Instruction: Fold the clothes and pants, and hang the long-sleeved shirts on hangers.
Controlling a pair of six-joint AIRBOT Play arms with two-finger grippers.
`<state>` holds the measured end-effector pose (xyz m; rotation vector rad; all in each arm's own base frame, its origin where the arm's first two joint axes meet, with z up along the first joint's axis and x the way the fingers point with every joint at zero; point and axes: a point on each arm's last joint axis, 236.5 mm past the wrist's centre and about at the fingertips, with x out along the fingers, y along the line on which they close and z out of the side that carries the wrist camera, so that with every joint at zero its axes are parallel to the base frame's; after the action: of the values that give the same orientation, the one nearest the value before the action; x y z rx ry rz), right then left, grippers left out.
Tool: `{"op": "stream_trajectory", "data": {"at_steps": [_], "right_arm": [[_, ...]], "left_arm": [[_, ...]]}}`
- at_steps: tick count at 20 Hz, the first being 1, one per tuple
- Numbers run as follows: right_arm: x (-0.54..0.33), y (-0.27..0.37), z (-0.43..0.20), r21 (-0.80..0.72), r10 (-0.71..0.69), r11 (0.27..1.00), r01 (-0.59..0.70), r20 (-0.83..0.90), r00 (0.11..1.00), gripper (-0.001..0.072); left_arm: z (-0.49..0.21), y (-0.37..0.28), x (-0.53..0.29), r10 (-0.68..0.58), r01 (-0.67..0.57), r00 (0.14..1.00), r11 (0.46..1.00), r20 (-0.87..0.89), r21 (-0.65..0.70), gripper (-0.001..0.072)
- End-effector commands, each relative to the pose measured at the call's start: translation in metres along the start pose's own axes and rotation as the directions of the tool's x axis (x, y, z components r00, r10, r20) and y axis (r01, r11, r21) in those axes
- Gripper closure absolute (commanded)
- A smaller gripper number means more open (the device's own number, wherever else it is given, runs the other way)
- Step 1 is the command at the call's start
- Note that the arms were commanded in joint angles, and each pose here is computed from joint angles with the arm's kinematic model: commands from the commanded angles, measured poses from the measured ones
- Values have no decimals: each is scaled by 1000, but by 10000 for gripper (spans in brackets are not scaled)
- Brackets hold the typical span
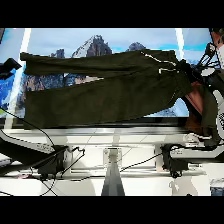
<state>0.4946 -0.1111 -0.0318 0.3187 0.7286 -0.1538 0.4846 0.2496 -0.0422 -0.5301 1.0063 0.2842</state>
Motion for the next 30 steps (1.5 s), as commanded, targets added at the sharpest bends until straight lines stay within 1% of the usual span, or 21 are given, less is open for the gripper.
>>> {"op": "stream_trajectory", "data": {"at_steps": [1,4,5,7,8,11,12,13,14,15,17,19,21,23,24,26,28,30], "right_arm": [[0,0,0,1,1,1000,-1,-1,1000,20],[0,1,0,14,2,1000,-2,-1,1000,21],[0,0,0,26,1,1000,-1,-1,1000,21],[0,0,0,36,1,999,-1,-1,1000,21],[0,0,0,36,1,999,-1,-1,1000,21],[0,0,0,36,1,999,-1,-1,1000,21],[0,0,0,35,1,999,-1,-1,1000,21],[0,0,0,35,1,999,-1,-1,1000,21],[0,0,0,35,1,999,-1,0,1000,21],[0,0,0,35,1,999,-1,-1,1000,22],[0,0,0,34,1,999,-1,-1,1000,21],[0,0,0,34,1,999,-1,-1,1000,21],[0,1,-1,35,3,999,-3,-5,1000,21],[0,4,-7,35,16,999,-15,-30,999,21],[0,6,-12,35,25,999,-24,-49,998,21],[-1,10,-21,35,44,999,-41,-91,995,22],[-3,12,-29,15,50,999,-49,-123,991,21],[-7,11,-29,-18,44,999,-47,-133,990,21]], "left_arm": [[-14,9,16,-22,18,998,996,-51,-84,4],[-13,2,44,-33,30,999,995,-29,-93,15],[-16,1,53,-31,28,999,995,-33,-93,38],[-21,-4,65,-37,34,998,995,-41,-89,219],[-19,-4,70,-33,31,999,996,-28,-88,237],[-1,-10,75,-22,26,998,997,53,-76,244],[5,-12,76,-23,30,997,997,80,-78,315],[9,-15,75,-29,37,995,996,96,-85,450],[10,-20,76,-45,55,994,994,99,-98,614],[10,-24,74,-61,72,993,991,99,-112,688],[12,-38,64,-106,119,989,983,99,-138,688],[34,-52,33,-130,147,981,983,146,-112,690],[68,-76,-18,-167,181,962,982,216,-46,691],[90,-103,-75,-209,205,946,978,247,39,691],[94,-106,-99,-196,179,949,980,247,87,690],[90,-91,-130,-90,52,969,985,230,165,690],[66,-61,-135,45,-73,989,977,137,202,690],[37,-28,-122,165,-166,986,962,24,218,690]]}}
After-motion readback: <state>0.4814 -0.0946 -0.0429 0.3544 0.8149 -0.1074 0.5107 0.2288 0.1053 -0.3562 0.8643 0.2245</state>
